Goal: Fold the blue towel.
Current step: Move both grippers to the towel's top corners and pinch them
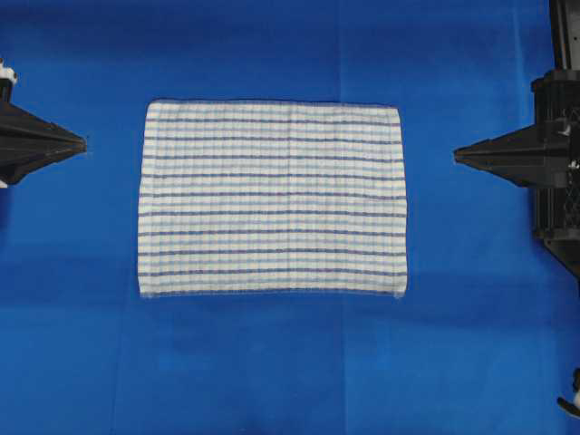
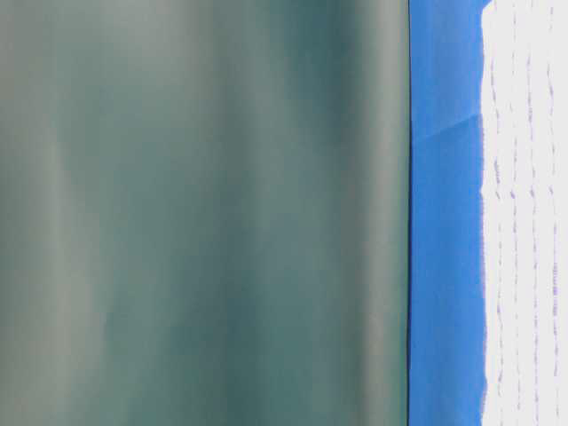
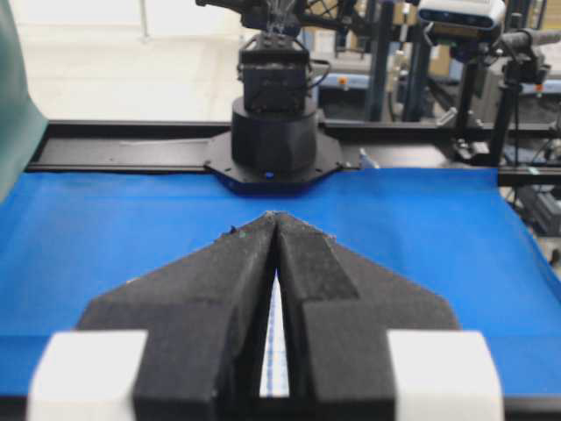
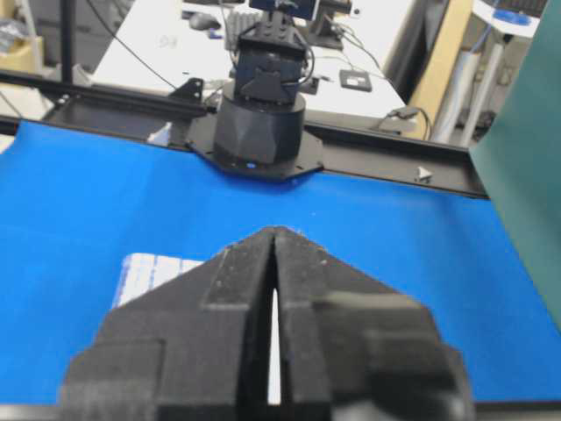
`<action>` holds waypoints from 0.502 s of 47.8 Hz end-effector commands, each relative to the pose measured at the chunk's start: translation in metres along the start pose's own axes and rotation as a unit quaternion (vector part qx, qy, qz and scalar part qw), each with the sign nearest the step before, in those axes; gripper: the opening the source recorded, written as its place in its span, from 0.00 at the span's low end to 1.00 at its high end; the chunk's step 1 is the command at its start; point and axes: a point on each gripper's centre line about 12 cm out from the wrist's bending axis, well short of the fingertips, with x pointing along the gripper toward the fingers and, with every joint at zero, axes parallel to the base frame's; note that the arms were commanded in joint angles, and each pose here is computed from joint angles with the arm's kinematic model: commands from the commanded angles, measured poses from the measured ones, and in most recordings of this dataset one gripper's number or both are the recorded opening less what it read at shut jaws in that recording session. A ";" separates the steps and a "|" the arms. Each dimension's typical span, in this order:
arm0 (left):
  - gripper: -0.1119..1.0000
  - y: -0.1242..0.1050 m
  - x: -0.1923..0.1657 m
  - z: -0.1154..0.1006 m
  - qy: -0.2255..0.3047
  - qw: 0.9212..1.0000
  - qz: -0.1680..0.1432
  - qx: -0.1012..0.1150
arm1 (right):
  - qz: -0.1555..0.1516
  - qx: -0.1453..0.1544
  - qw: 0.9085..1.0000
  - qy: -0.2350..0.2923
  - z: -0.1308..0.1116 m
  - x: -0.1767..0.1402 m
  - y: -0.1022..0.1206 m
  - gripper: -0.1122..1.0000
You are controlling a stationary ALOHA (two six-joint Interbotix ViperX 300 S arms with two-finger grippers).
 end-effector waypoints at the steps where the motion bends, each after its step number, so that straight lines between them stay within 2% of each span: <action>1: 0.10 0.002 0.004 0.013 -0.017 1.000 0.008 -0.013 | -0.006 0.003 1.000 -0.012 0.011 0.004 -0.003 0.10; 6: 0.10 0.007 0.005 0.011 -0.014 1.000 0.021 -0.012 | -0.020 0.005 1.000 0.004 0.010 0.007 -0.008 0.10; 14: 0.10 0.022 0.010 -0.001 0.011 0.998 0.055 -0.012 | -0.063 0.016 0.997 0.050 -0.002 0.014 -0.026 0.10; 24: 0.10 0.049 0.020 -0.029 0.069 0.991 0.113 -0.019 | -0.130 0.044 0.986 0.097 -0.026 0.017 -0.055 0.11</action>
